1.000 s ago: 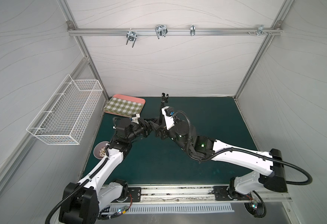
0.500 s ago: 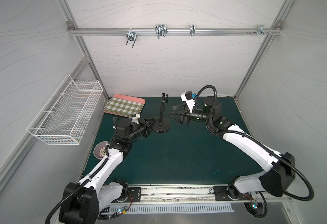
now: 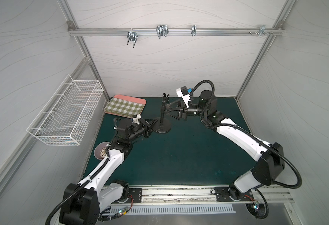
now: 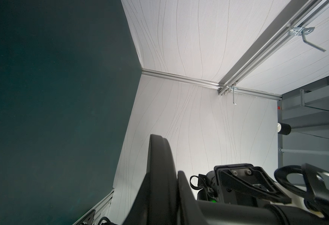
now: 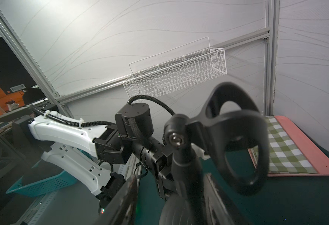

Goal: Assemble a microphone stand
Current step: Screw the microphone stand pole into the microphone stand base.

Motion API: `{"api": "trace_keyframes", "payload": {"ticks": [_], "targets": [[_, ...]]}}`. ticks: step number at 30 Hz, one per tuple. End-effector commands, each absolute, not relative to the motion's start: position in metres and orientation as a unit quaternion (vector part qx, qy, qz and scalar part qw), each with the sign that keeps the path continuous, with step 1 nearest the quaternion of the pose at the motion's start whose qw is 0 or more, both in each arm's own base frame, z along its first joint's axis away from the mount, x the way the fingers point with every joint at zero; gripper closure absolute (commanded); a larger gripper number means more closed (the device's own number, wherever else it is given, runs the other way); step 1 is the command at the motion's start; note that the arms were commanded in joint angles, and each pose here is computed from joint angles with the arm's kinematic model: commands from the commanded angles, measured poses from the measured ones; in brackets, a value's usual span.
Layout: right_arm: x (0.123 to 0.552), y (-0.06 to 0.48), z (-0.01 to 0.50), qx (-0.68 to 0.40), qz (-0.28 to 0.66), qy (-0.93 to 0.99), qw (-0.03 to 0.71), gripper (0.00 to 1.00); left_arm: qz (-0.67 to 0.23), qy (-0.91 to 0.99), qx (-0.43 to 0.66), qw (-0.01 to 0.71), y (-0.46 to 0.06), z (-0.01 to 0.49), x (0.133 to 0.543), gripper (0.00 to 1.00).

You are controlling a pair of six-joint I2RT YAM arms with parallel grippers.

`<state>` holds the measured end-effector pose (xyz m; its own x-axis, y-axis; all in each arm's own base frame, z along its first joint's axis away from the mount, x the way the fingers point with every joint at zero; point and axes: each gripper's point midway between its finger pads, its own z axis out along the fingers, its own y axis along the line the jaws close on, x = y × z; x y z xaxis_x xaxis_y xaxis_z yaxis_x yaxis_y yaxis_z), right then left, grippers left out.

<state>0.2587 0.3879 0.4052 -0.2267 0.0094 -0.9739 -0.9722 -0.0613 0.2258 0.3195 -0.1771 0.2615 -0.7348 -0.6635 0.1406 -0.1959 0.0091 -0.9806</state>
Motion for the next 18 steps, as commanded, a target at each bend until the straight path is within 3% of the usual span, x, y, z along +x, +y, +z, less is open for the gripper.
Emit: {"api": "trace_keyframes", "payload": {"ticks": [1, 12, 18], "targets": [[0.257, 0.392, 0.416, -0.463, 0.581, 0.513, 0.431, 0.47, -0.675, 0.65, -0.263, 0.231, -0.177, 0.319, 0.317, 1.0], [0.258, 0.411, 0.404, -0.477, 0.549, 0.527, 0.44, 0.61, -0.675, 0.649, -0.263, 0.231, -0.177, 0.318, 0.317, 1.0], [0.265, 0.418, 0.397, -0.464, 0.522, 0.554, 0.452, 0.76, -0.675, 0.649, -0.265, 0.231, -0.176, 0.318, 0.317, 1.0]]}}
